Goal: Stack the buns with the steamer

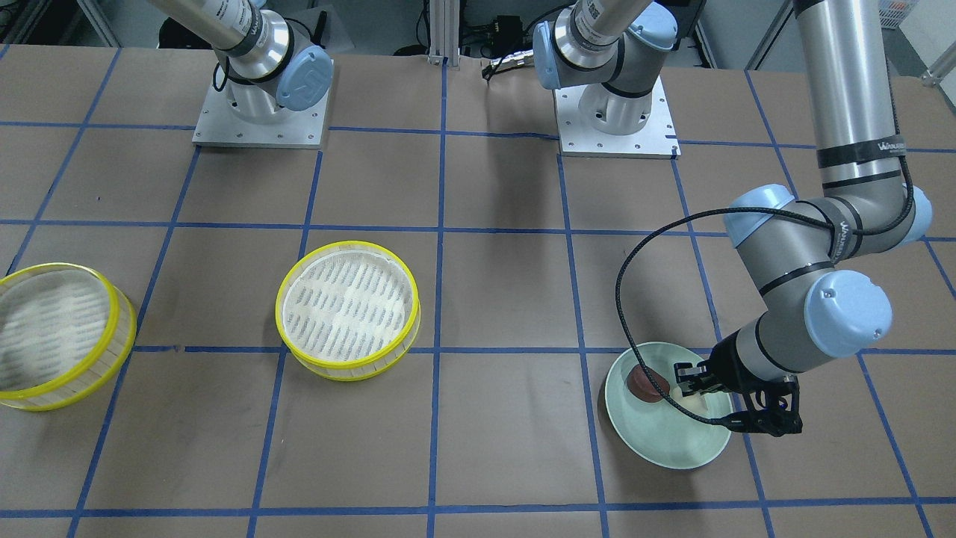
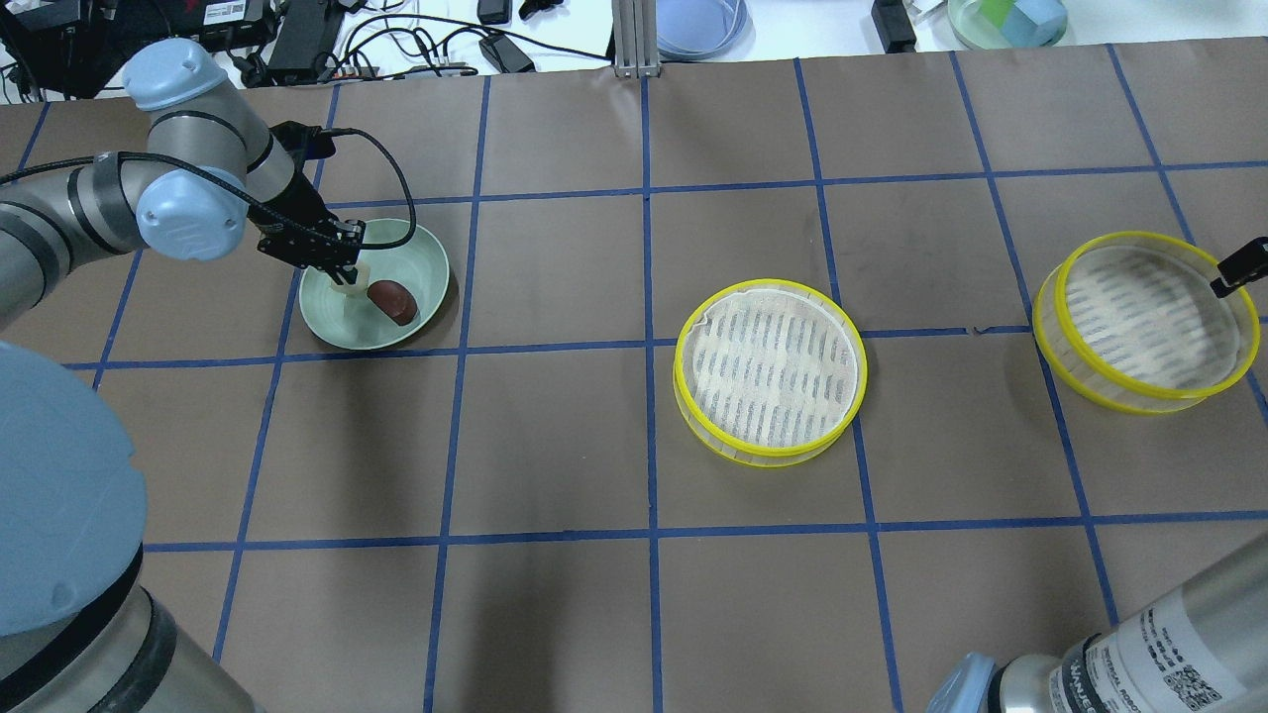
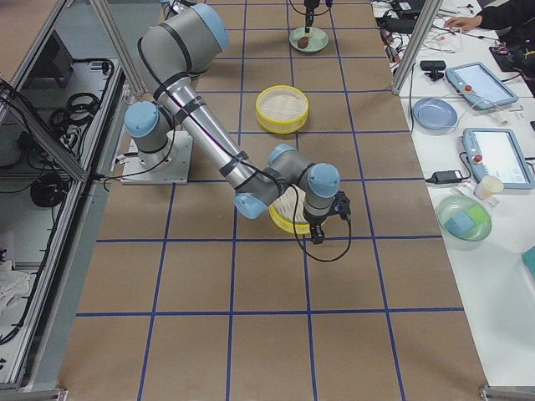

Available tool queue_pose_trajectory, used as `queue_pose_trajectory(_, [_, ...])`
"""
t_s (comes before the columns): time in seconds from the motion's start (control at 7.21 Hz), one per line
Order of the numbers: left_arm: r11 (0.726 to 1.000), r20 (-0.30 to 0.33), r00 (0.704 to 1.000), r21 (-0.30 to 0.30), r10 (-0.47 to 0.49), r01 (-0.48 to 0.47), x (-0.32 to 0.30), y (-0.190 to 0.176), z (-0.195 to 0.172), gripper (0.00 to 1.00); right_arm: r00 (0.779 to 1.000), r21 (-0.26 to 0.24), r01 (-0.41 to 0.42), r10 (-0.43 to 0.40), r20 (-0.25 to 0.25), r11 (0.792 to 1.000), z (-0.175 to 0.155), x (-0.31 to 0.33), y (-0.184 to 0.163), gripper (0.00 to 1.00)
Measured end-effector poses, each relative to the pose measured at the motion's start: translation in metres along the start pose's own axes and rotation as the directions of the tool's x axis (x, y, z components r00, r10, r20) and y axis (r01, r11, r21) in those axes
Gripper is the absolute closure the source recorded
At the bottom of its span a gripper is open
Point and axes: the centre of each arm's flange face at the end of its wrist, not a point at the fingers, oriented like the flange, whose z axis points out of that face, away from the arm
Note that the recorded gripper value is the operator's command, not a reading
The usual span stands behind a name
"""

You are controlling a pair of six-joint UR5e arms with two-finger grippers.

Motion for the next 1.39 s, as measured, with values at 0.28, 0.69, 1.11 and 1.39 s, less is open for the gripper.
queue_pose_trajectory(0.28, [0.999, 0.010, 1.000, 0.039, 0.010, -0.011, 0.046, 0.003, -0.028, 0.92, 1.000, -0.003, 0.002, -0.002, 0.007, 1.000, 0.001, -0.005, -0.003, 0.92])
queue_pose_trajectory(0.69, [0.992, -0.008, 0.997, 0.098, -0.074, 0.075, 0.228, 0.043, -0.071, 0.92, 1.000, -0.005, 0.010, -0.010, 0.004, 1.000, -0.004, -0.011, -0.007, 0.93])
queue_pose_trajectory(1.11, [0.993, -0.040, 0.997, 0.088, -0.070, 0.073, 0.401, 0.128, -0.063, 0.92, 0.999, -0.013, 0.046, -0.046, -0.006, 0.999, -0.050, -0.039, -0.015, 0.93])
queue_pose_trajectory(1.39, [0.997, -0.096, 0.993, 0.042, -0.067, 0.072, 0.450, 0.160, -0.042, 0.22, 0.996, -0.029, 0.087, -0.088, -0.018, 0.996, -0.095, -0.085, -0.024, 0.94])
